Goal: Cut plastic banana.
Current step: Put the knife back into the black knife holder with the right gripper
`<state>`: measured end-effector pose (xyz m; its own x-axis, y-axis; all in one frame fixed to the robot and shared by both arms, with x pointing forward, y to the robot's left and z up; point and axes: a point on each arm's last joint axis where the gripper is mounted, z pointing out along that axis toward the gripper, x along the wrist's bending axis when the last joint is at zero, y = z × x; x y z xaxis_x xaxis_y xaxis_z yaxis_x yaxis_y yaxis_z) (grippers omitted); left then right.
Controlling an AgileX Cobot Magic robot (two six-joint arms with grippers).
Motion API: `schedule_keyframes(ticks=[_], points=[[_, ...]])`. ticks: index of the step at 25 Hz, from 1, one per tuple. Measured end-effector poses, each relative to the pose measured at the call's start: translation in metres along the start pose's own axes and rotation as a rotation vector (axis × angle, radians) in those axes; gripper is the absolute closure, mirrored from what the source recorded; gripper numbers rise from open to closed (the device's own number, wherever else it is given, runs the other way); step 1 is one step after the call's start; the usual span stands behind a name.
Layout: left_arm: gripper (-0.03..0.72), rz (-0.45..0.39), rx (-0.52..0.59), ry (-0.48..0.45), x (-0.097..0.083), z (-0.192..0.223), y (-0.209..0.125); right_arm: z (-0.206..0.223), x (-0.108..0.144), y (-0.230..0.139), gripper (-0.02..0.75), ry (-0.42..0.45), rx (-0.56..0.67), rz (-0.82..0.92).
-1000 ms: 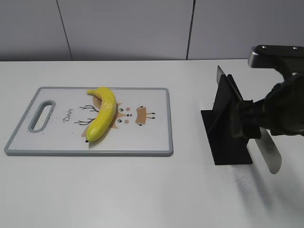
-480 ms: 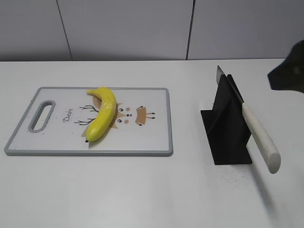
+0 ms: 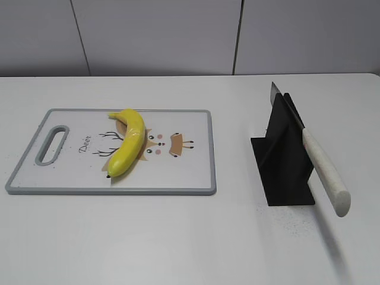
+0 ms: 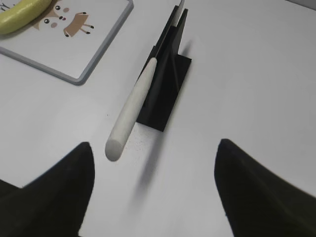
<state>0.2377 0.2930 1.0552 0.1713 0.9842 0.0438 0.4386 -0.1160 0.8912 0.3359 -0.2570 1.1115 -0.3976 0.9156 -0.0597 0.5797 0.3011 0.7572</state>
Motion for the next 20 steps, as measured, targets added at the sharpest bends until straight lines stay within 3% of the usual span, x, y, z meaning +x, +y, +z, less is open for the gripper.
schedule_keyframes(ticks=[10, 16, 20], points=[[0.137, 0.0, 0.0, 0.0, 0.0, 0.0, 0.0, -0.014, 0.002, -0.092, 0.148, 0.047, -0.13, 0.041], [0.137, 0.0, 0.001, 0.001, 0.0, 0.0, 0.0, -0.027, 0.003, -0.117, 0.153, 0.078, -0.273, 0.068], [0.143, 0.0, 0.001, 0.001, 0.0, 0.0, 0.0, -0.028, 0.005, -0.118, 0.16, 0.095, -0.281, 0.061]])
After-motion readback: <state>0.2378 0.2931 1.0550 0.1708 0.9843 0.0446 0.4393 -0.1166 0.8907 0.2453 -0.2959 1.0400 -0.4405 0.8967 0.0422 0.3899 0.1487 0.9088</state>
